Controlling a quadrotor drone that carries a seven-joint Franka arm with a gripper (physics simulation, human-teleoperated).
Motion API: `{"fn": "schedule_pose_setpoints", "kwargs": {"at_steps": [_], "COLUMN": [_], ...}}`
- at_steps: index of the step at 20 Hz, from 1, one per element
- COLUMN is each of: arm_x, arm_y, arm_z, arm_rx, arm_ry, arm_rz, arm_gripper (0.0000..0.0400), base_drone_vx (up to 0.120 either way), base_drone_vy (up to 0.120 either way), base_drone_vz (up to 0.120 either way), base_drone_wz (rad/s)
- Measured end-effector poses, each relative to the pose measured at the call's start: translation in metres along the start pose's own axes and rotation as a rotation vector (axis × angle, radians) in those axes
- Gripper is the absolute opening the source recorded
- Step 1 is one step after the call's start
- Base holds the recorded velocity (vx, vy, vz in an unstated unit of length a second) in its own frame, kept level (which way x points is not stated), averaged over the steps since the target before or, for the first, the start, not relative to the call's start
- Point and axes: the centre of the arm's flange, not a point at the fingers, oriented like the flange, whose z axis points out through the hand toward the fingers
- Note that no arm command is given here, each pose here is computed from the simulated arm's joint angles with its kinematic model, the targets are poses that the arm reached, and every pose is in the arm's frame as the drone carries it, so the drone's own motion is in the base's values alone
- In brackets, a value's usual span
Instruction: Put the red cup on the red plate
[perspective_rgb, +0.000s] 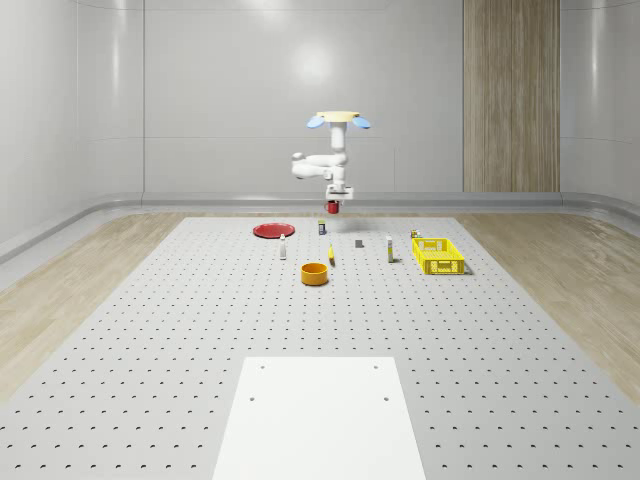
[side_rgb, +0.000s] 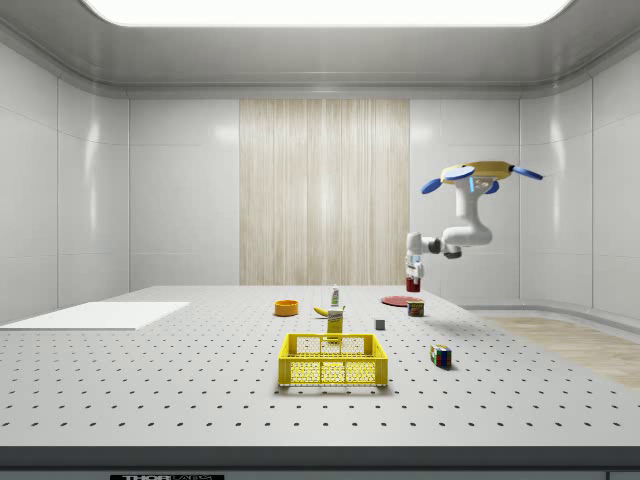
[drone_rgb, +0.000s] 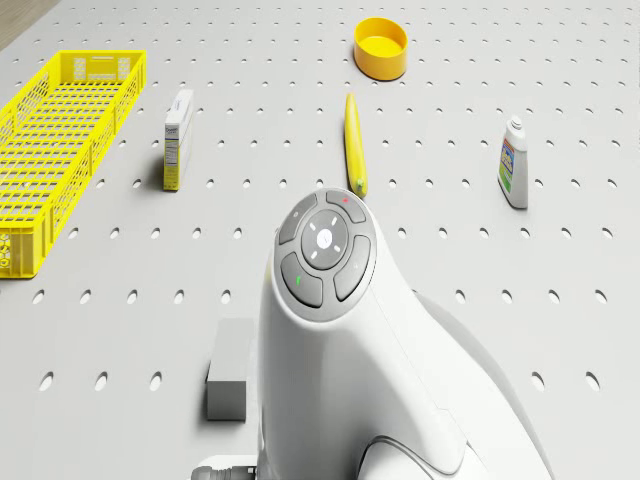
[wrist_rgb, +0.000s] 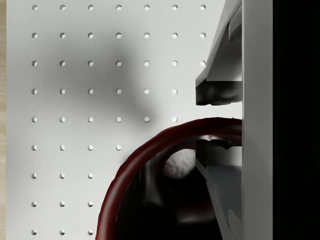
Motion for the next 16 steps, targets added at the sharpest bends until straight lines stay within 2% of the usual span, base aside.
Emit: {"fn": "schedule_pose_setpoints", "kwargs": {"at_steps": [16], "arm_x": [0.0000], "arm_y": [0.0000], "arm_z": [0.0000], "arm_rx": [0.000], "arm_ry": [0.000], "arm_rz": [0.000], "arm_gripper": [0.0099], "base_drone_vx": [0.000], "base_drone_vy": [-0.120], "base_drone_vz": [0.000], "base_drone_wz": [0.000]}}
